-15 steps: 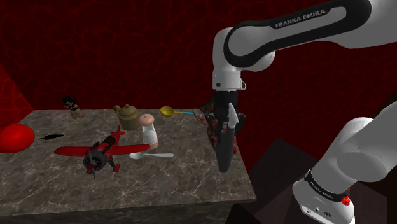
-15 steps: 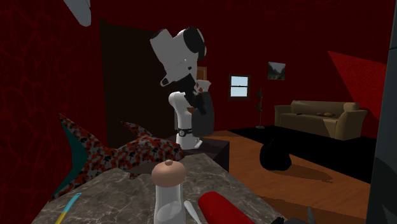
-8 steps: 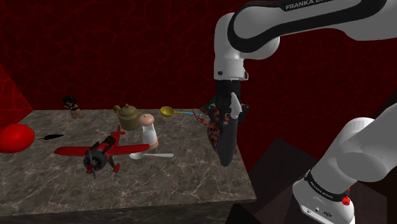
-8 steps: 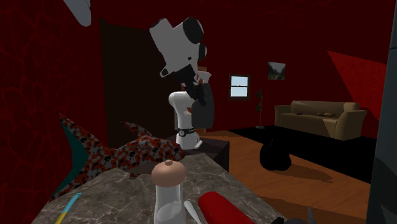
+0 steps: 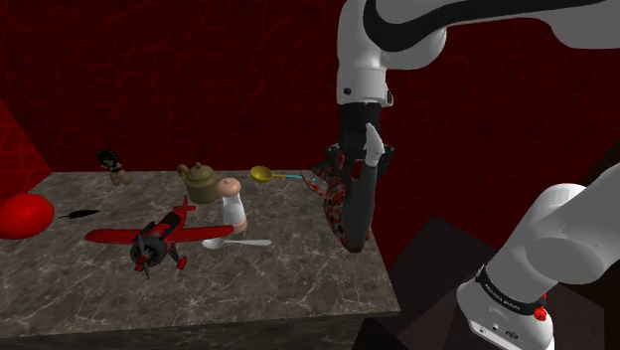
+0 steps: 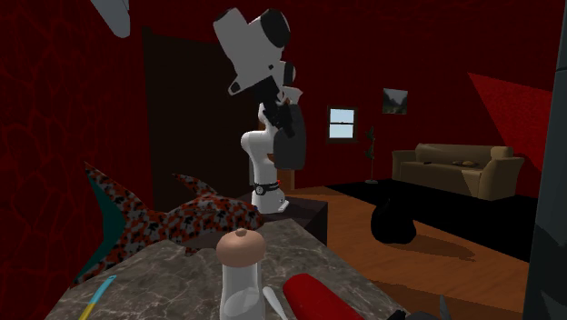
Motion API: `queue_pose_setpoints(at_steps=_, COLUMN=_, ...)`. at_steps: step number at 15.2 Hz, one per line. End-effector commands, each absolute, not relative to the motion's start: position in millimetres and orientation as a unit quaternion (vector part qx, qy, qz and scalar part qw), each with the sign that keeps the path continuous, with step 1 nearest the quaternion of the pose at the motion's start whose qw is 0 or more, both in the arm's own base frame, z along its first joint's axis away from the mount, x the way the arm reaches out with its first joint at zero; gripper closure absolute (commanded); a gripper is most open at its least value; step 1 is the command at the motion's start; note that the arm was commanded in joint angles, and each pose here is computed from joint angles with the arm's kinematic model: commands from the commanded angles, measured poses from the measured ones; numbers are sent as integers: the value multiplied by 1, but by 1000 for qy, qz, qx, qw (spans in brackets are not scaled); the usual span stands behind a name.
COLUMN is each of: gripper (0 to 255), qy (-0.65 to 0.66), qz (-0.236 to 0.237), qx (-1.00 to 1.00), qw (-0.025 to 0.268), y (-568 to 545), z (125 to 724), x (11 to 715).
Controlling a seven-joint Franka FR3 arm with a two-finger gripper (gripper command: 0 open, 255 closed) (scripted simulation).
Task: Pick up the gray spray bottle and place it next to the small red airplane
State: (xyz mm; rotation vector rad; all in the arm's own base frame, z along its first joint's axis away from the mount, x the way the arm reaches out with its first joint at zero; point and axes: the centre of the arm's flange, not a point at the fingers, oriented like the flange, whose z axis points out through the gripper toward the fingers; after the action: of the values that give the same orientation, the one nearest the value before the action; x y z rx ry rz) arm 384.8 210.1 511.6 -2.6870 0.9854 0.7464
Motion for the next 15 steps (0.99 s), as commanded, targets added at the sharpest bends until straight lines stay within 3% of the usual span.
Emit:
queue_pose_setpoints(at_steps=1, gripper=255, qy=332, qz=251, qx=-905, qw=92, y=210, z=523, x=385)
queue_pose_setpoints(at_steps=15, gripper=255, qy=332, qz=251, qx=-905, qw=92, y=210, z=597, x=385)
